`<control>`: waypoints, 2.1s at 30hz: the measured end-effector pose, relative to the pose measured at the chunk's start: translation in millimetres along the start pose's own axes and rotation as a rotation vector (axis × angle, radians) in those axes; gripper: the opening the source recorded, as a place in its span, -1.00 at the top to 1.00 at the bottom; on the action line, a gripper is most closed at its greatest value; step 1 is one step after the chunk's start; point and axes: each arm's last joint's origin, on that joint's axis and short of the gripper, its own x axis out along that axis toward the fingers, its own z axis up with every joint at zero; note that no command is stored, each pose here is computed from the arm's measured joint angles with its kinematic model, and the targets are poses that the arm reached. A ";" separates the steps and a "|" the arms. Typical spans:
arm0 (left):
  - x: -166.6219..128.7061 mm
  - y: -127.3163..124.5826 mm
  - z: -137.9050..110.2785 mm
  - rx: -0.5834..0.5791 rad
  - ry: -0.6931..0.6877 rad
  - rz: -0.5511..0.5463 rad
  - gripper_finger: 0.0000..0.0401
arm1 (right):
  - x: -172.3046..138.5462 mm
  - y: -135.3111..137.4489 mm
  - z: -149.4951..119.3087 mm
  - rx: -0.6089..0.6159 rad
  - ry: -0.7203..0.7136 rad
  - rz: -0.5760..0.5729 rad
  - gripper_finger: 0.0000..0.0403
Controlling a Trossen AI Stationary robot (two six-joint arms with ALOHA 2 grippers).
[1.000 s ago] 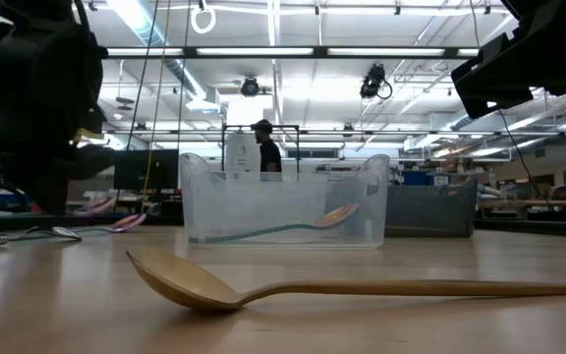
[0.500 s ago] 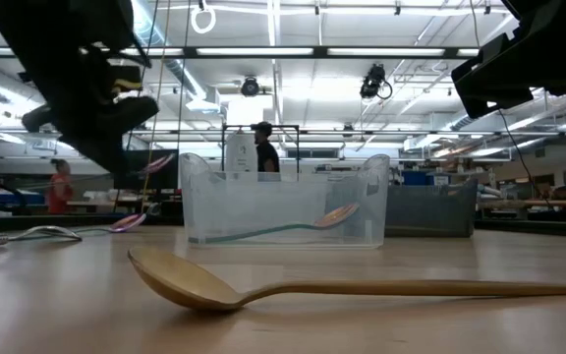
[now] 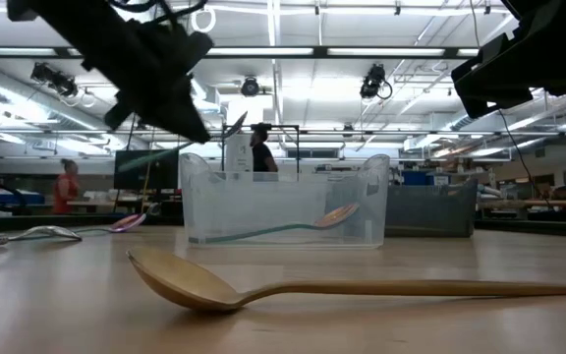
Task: Sort silverware by color (type)
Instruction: Put the purple spoon into the bottom transparent bin
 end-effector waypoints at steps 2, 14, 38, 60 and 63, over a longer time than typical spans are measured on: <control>2.0 -4.0 5.4 -0.010 -0.018 -0.044 0.91 | 0.0 0.0 0.0 0.000 0.000 0.000 0.57; 14.2 -31.8 21.2 -0.068 -0.152 -0.290 0.91 | 0.0 0.2 1.5 -0.014 -0.015 0.002 0.57; 57.8 -73.2 -0.7 0.313 0.041 -0.251 0.90 | 0.1 0.3 1.2 -0.014 -0.012 0.006 0.57; 70.4 -70.2 -20.4 0.276 0.136 -0.216 0.82 | 0.1 0.1 0.6 -0.012 -0.007 0.005 0.57; 71.8 -70.0 -21.8 0.279 0.138 -0.211 0.70 | 0.0 0.1 0.5 -0.013 -0.005 0.005 0.57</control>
